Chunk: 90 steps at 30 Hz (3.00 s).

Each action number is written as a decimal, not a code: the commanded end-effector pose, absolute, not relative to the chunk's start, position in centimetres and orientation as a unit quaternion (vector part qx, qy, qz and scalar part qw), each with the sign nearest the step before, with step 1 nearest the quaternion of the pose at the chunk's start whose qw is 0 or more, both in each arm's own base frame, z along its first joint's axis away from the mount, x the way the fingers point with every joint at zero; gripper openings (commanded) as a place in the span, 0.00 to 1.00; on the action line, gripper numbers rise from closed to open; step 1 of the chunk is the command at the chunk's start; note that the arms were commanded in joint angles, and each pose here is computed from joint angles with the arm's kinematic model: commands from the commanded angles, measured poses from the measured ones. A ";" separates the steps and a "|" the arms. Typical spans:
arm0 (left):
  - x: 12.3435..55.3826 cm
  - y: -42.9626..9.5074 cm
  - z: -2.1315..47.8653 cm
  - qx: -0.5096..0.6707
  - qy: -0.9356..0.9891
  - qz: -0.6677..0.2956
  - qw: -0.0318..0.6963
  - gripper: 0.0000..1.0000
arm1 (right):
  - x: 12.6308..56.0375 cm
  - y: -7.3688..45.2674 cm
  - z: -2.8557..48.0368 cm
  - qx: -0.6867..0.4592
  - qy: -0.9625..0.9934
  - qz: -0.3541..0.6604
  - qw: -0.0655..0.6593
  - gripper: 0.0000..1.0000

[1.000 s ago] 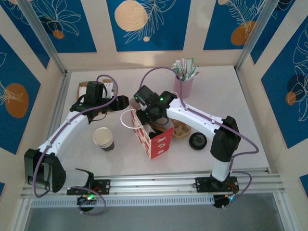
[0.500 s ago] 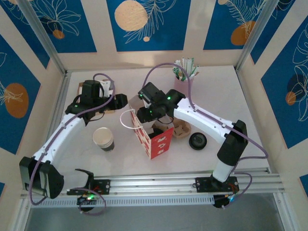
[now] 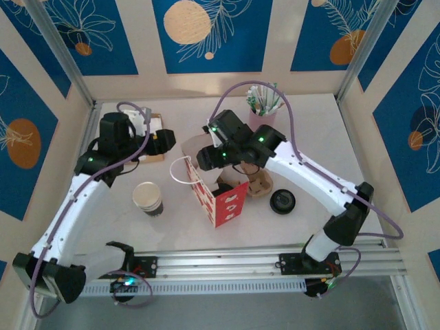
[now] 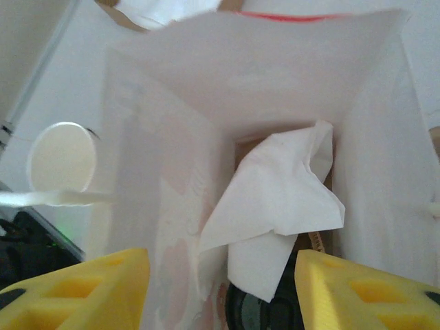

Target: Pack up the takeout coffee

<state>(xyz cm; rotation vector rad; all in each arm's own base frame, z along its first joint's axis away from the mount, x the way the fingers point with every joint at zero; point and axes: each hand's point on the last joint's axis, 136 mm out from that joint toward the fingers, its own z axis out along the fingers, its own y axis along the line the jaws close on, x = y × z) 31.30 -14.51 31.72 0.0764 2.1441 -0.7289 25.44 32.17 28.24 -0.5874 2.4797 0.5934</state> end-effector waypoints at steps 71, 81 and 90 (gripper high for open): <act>33.0 -5.4 32.1 -0.070 0.854 -0.113 0.503 1.00 | 28.5 8.9 37.2 -0.009 0.805 0.250 0.538 0.99; 32.5 -4.0 29.9 -0.091 0.858 -0.115 0.492 1.00 | 28.6 7.4 35.5 0.018 0.808 0.247 0.534 0.99; 32.7 -3.5 28.9 -0.096 0.858 -0.112 0.491 1.00 | 28.9 6.8 34.1 0.026 0.812 0.239 0.532 0.99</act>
